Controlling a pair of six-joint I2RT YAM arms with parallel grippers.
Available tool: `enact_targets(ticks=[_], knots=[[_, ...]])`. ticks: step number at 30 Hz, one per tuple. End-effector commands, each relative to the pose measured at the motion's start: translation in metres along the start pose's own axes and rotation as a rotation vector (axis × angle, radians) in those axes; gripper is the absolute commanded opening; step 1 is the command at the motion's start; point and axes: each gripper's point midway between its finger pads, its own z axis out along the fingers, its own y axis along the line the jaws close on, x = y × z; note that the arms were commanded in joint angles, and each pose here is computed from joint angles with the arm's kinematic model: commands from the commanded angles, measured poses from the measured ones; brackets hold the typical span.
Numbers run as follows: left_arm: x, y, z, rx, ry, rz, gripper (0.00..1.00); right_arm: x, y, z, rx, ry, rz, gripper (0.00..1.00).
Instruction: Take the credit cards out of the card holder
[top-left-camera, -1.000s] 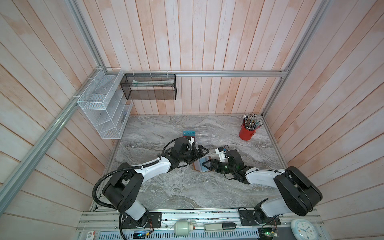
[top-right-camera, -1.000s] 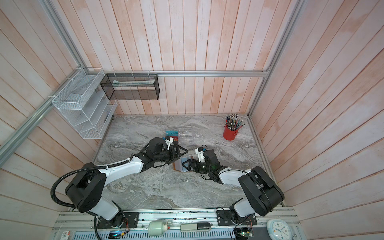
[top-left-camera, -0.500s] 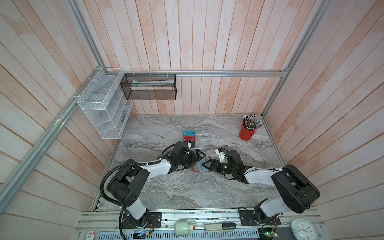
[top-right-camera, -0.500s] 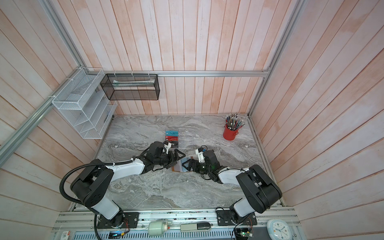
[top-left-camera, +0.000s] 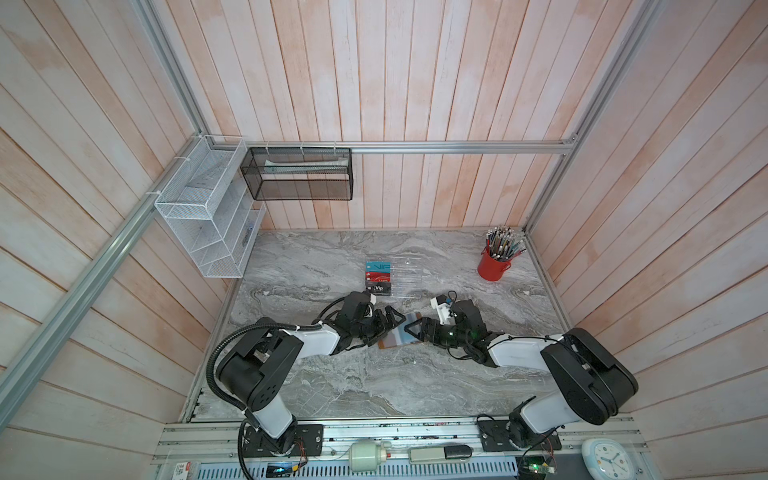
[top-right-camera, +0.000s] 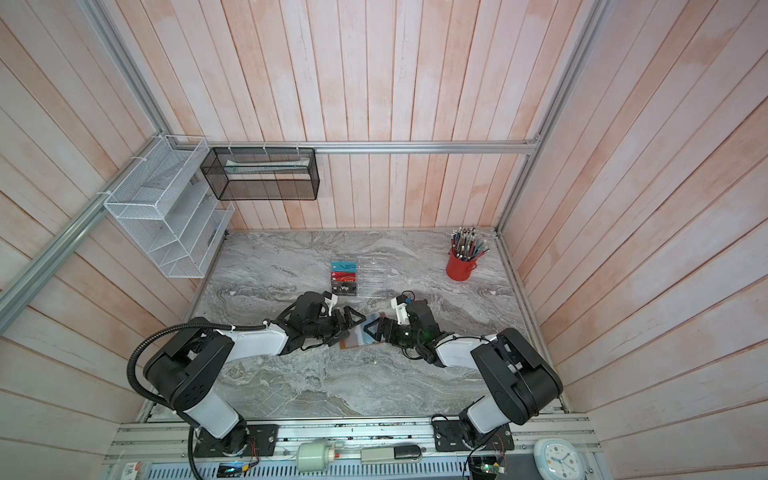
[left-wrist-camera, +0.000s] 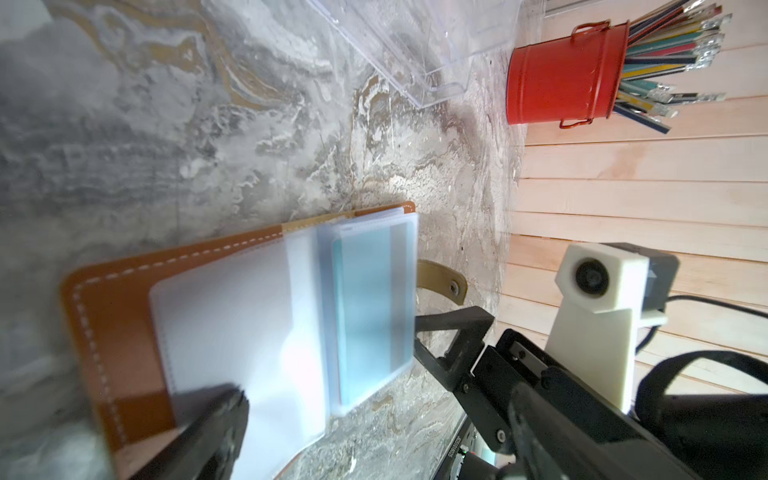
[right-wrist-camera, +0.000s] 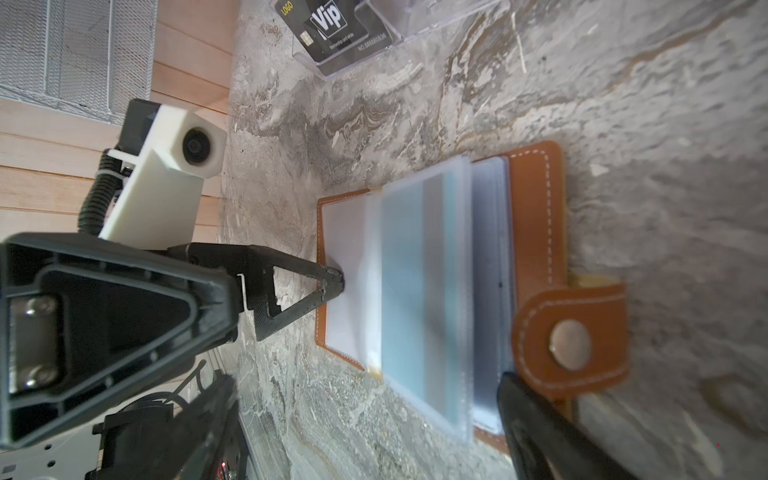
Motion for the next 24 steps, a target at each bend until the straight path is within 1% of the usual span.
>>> enact_targets(ticks=[1, 6, 12, 19, 24], knots=[[0.002, 0.015, 0.002, -0.026, 0.0, -0.023, 1.0, 0.003, -0.005, 0.001, -0.007, 0.004, 0.016, 0.98], [0.001, 0.017, 0.002, -0.026, -0.003, -0.026, 1.0, 0.005, 0.003, 0.0, -0.044, 0.007, -0.004, 0.98], [0.001, 0.018, 0.003, -0.023, -0.003, -0.031, 1.0, -0.001, 0.026, -0.002, -0.105, -0.012, -0.064, 0.98], [0.002, 0.019, 0.0, -0.011, -0.01, -0.048, 1.0, -0.004, 0.037, 0.005, -0.135, 0.0, -0.077, 0.98], [0.001, 0.02, -0.004, 0.006, -0.017, -0.071, 1.0, -0.004, 0.055, 0.009, -0.196, -0.001, -0.101, 0.98]])
